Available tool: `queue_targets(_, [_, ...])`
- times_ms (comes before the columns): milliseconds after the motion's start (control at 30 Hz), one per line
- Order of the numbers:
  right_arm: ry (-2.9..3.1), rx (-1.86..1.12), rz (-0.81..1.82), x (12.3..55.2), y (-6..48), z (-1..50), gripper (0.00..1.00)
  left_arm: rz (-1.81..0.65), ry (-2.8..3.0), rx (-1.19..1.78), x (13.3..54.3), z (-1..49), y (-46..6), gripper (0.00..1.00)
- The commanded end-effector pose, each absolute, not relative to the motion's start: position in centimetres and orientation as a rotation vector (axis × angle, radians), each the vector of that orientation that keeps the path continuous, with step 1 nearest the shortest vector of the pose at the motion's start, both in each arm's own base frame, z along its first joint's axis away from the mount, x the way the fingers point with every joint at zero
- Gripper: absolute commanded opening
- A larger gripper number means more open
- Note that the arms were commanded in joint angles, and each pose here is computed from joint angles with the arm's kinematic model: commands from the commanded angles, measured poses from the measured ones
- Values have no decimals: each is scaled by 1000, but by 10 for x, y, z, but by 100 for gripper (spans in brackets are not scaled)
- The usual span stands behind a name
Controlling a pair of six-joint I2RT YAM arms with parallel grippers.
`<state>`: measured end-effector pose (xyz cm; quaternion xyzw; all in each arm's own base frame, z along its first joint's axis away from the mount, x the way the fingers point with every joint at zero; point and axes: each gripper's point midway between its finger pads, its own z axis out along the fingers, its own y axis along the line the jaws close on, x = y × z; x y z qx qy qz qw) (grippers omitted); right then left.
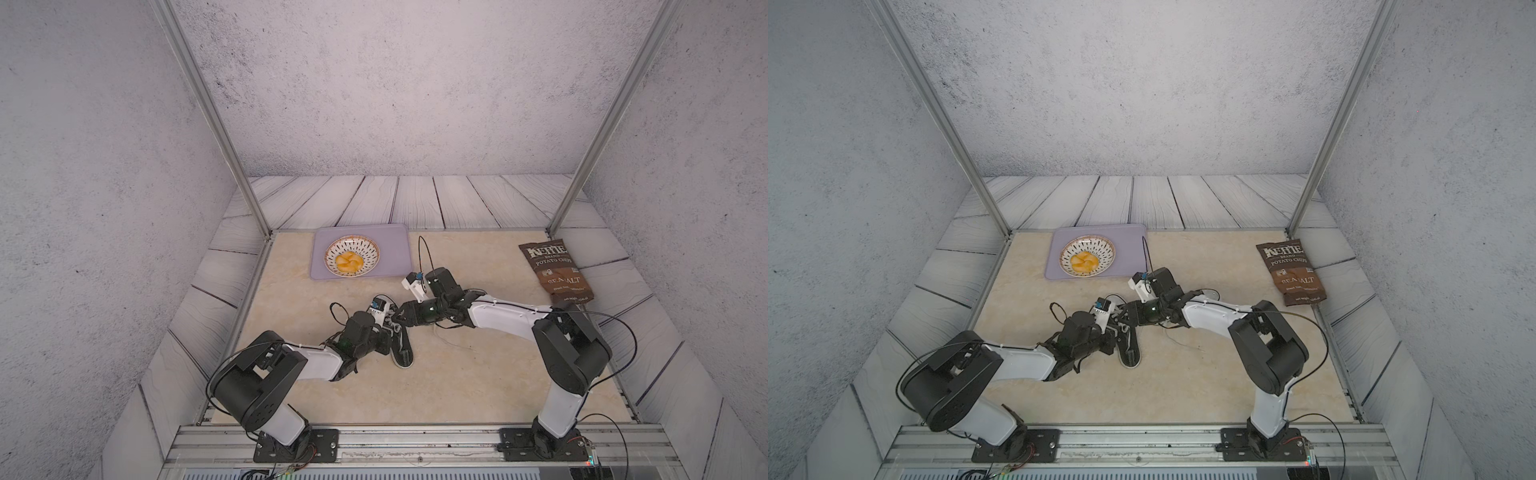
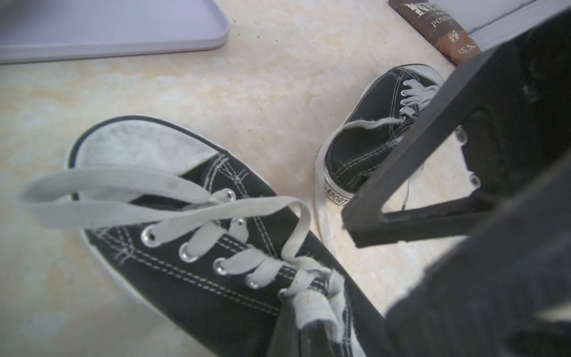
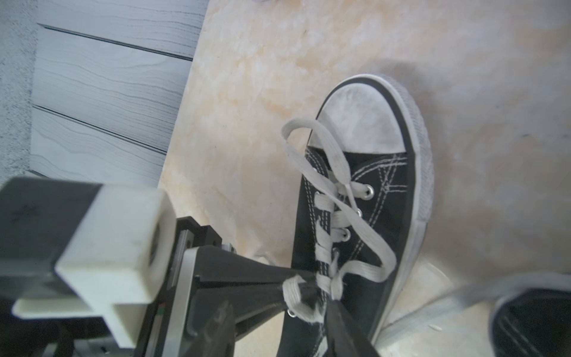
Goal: Tie the shoes
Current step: Wrap the shoelace around the shoelace.
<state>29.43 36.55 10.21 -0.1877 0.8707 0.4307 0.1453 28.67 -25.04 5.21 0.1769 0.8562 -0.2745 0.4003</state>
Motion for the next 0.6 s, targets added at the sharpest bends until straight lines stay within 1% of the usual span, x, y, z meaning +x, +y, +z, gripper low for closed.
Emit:
queue_targets(0, [2546,-509,1298,296,376,92,47,-719,2137,450,291,61,-258,0])
queue_targets(100, [2583,-476,1320,296,379,82,43,-722,2134,449,291,61,-258,0])
queue_targets(200, [2596,-446,1355,296,382,78,37,-724,2134,449,292,62,-259,0])
queue_targets(333, [2603,-431,1379,294,383,76,31,-726,2134,449,293,62,-260,0])
queue_targets(367, [2606,-432,1381,293,382,75,28,-728,2134,447,293,62,-260,0])
queue_targets(500, [2608,-437,1375,291,380,74,6,-727,2137,427,293,63,-258,0])
queue_targets(567, [2601,-444,1365,291,378,77,0,-718,2140,396,294,65,-255,0])
